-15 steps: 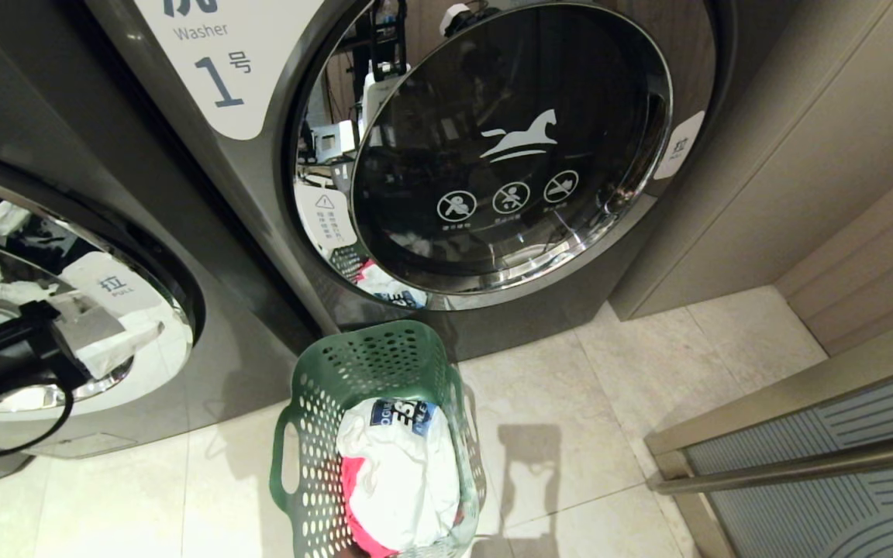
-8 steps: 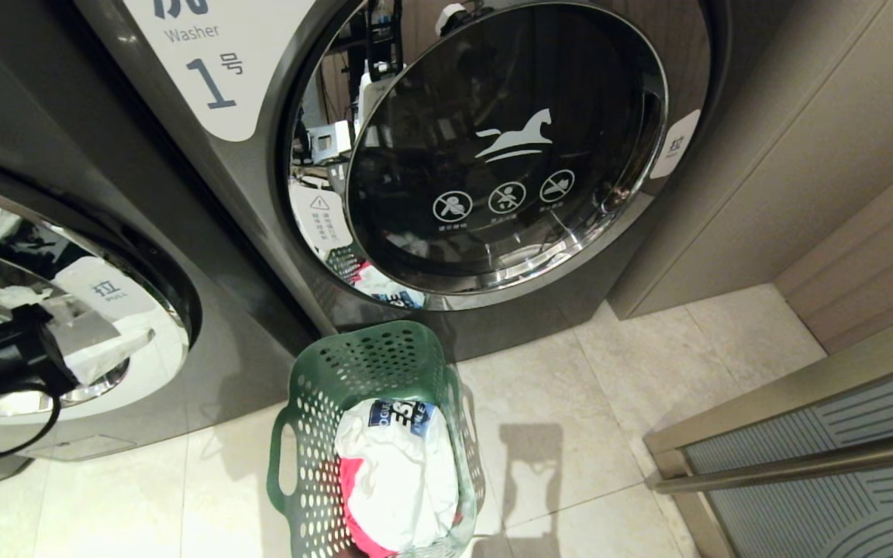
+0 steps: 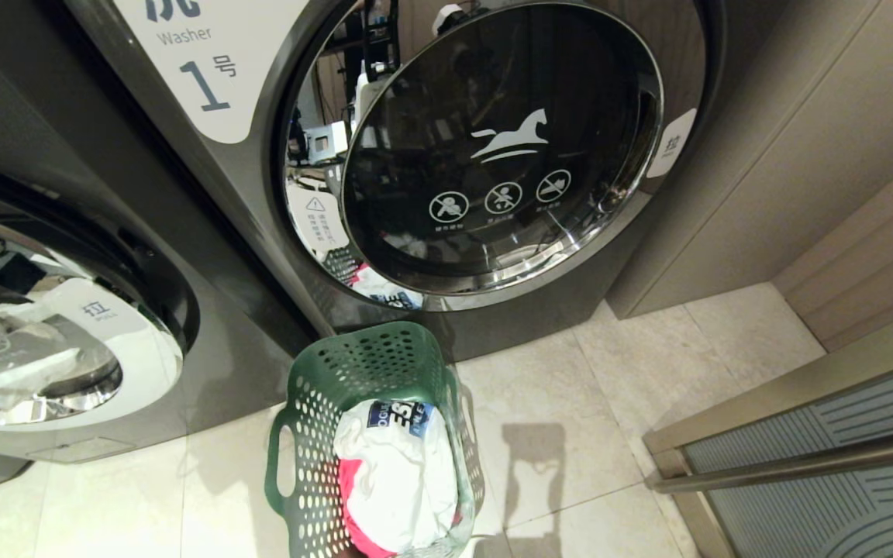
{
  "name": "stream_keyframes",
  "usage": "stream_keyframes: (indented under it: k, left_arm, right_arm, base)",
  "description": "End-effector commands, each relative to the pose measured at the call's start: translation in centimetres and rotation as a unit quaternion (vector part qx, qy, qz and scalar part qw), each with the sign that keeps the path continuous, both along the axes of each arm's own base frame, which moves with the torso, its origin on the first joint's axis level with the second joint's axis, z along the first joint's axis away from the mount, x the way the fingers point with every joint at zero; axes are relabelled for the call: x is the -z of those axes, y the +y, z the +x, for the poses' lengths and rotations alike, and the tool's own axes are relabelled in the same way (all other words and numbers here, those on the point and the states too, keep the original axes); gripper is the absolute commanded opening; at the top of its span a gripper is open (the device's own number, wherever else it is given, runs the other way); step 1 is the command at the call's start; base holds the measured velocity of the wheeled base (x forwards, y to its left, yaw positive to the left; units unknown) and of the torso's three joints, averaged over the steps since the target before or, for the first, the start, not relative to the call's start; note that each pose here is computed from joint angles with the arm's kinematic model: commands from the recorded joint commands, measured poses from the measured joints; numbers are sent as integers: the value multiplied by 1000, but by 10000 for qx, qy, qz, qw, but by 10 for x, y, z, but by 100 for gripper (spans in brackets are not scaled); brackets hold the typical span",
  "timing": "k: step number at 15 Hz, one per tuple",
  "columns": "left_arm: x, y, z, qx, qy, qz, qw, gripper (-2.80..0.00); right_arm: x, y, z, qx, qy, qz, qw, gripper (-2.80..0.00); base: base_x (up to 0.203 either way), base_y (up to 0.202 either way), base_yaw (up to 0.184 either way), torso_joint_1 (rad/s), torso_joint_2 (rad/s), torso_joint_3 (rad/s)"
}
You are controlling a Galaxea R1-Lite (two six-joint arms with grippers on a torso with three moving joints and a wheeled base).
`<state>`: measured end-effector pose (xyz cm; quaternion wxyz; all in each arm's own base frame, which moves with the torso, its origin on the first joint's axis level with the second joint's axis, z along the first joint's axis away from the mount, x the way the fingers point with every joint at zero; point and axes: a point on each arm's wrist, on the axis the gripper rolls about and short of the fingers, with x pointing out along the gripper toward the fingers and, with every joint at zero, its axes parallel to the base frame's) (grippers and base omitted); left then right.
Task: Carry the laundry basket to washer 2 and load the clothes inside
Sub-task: Open the lid of the washing machine
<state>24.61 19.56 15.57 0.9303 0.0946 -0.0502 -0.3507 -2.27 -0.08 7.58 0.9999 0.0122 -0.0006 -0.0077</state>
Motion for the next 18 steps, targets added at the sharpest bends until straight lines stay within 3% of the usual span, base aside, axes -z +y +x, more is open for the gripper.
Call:
stream_keyframes:
  k: [1,5,7,9,11,13,14,16,18]
  left_arm:
    - [-3,22,-16,-448,-62,55,9990,0]
    - [-24,60,-77,-1596,-260,313,9863,0]
    - [-46,68,-121,-2301,-416,577,9706,0]
    - [-83,56,-159,-2883,-545,737,9532,0]
    - [-126,26,-188,-3522,-778,632,9305,0]
    - [-172,-22,-212,-4098,-1237,461,9026,0]
    - [-190,-48,-219,-4214,-1408,377,8951,0]
    - [-229,-102,-227,-4206,-1705,194,8909,0]
    - [-263,-142,-227,-3979,-1855,143,8984,0]
  right_arm:
    - [0,0,0,-5,-2,0,10000,-280]
    - [0,0,0,0,-2,0,10000,-280]
    - [0,0,0,0,-3,0,10000,-280]
    - [0,0,0,0,-8,0,10000,-280]
    - [0,0,0,0,-2,0,10000,-280]
    - [0,0,0,-7,-2,0,10000,-280]
    - [0,0,0,-5,-5,0,10000,-280]
    - [0,0,0,0,-2,0,10000,-280]
    - [0,0,0,-7,-3,0,10000,-280]
  base:
    - [0,0,0,0,0,0]
    - [0,0,0,0,0,0]
    - [0,0,0,0,0,0]
    - [0,0,0,0,0,0]
    - [0,0,0,0,0,0]
    - [0,0,0,0,0,0]
    - [0,0,0,0,0,0]
    - [0,0,0,0,0,0]
    - [0,0,0,0,0,0]
